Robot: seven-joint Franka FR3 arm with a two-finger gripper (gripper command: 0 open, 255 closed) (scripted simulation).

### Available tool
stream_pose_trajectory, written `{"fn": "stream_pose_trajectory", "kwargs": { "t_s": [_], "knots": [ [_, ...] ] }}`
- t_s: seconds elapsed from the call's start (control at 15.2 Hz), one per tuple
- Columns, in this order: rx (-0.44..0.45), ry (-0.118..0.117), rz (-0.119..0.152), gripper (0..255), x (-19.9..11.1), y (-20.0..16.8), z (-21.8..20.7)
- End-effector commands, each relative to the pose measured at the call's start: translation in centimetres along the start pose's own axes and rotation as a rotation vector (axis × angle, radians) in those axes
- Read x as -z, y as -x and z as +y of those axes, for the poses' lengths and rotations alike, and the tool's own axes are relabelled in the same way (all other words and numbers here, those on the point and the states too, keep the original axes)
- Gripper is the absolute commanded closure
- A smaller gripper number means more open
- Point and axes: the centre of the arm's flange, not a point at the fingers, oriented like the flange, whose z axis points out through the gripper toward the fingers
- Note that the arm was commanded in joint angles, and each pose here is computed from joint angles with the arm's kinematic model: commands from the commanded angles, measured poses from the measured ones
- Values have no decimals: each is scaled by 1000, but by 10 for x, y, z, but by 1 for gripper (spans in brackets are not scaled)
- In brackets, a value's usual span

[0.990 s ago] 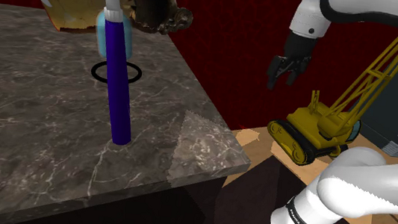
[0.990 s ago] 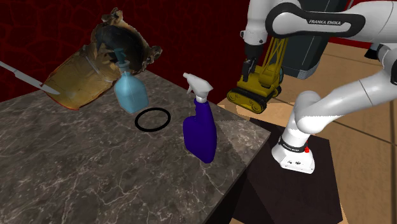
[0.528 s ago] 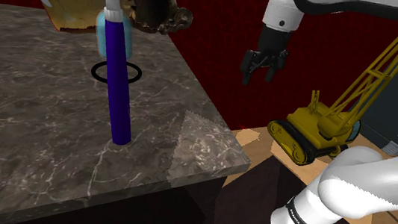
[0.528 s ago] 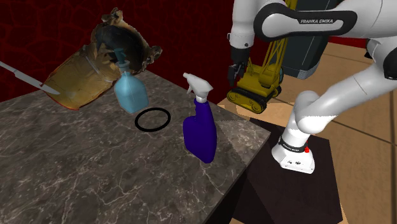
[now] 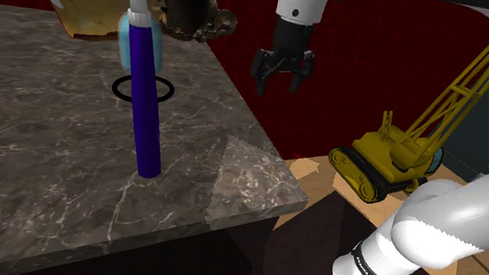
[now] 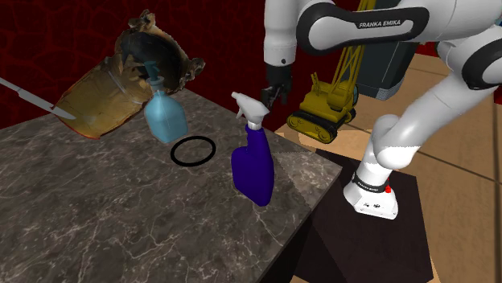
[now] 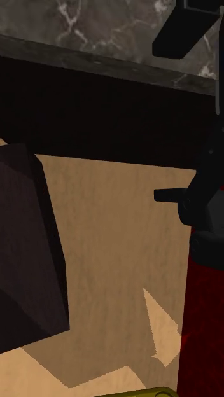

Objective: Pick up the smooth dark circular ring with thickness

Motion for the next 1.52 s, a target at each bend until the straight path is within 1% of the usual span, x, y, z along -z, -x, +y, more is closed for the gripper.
{"fn": "stream_pose_trajectory", "kwargs": {
  "t_s": [0.0,1.06,1.12,1.45],
  "knots": [
    [-11,-3,1,0,-1,-8,-27],
    [-96,-19,9,0,19,-87,-218],
    [-99,-20,10,0,20,-90,-224],
    [-99,-20,10,0,-6,-90,-225]
  ]
}}
